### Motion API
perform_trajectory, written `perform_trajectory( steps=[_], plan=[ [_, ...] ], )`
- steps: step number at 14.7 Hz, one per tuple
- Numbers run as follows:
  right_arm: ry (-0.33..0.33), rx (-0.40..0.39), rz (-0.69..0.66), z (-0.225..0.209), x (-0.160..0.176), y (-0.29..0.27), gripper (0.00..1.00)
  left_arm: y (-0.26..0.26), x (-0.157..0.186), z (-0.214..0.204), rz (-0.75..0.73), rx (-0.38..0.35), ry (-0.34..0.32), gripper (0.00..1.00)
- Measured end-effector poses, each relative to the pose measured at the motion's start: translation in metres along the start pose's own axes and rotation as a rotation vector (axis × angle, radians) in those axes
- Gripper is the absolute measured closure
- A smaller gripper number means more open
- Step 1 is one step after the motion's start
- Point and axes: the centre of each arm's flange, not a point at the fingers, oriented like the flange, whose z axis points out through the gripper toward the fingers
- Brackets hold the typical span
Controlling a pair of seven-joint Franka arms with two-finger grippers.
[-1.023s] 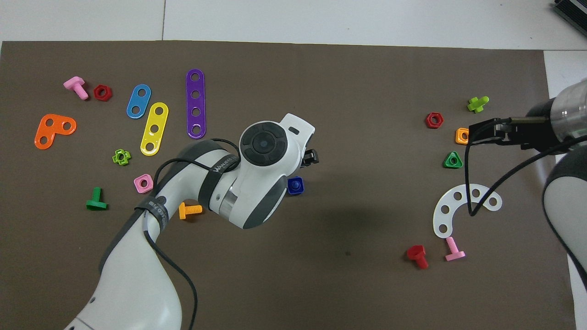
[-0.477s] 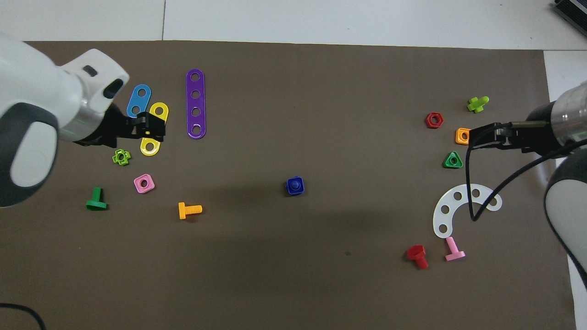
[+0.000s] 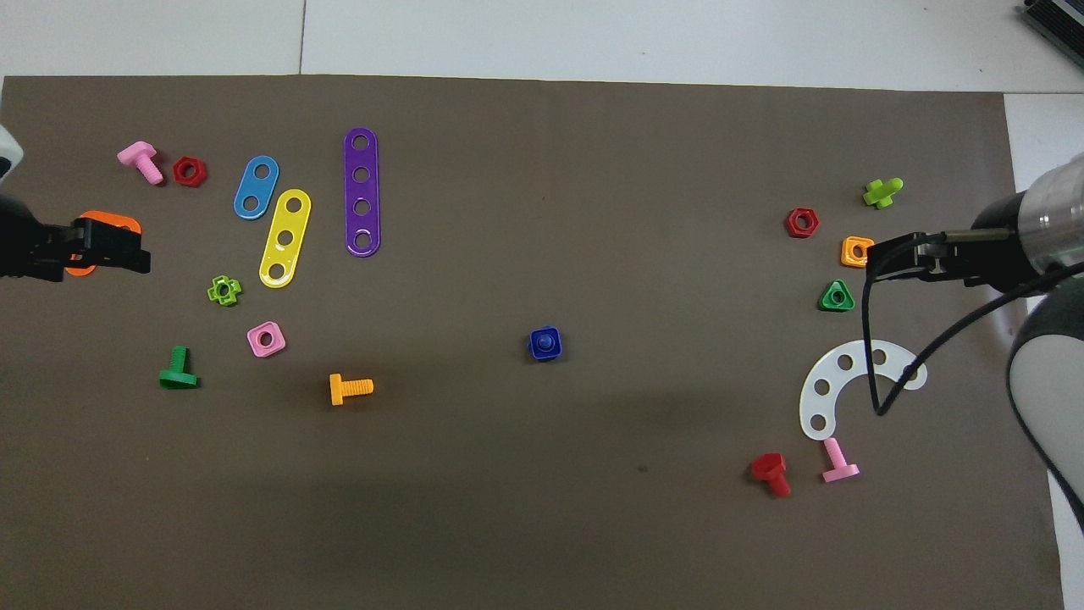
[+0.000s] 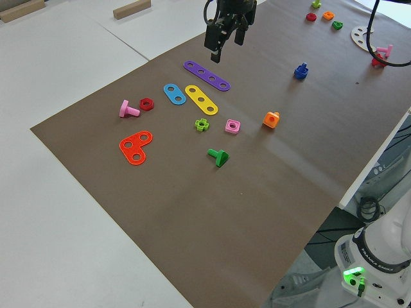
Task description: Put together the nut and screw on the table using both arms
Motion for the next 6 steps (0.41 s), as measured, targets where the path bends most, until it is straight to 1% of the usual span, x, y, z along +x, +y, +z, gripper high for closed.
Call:
perform_trajectory(
  steps=[3, 6],
  plan=[
    [0.0, 0.0, 0.0, 0.0, 0.0, 0.0, 0.0, 0.012, -0.005, -0.025, 0.023, 0.005, -0.001, 0.0],
    [0.0, 0.0, 0.0, 0.0, 0.0, 0.0, 0.0, 0.014, -0.005, -0.029, 0.026, 0.005, 0.006, 0.0]
  ],
)
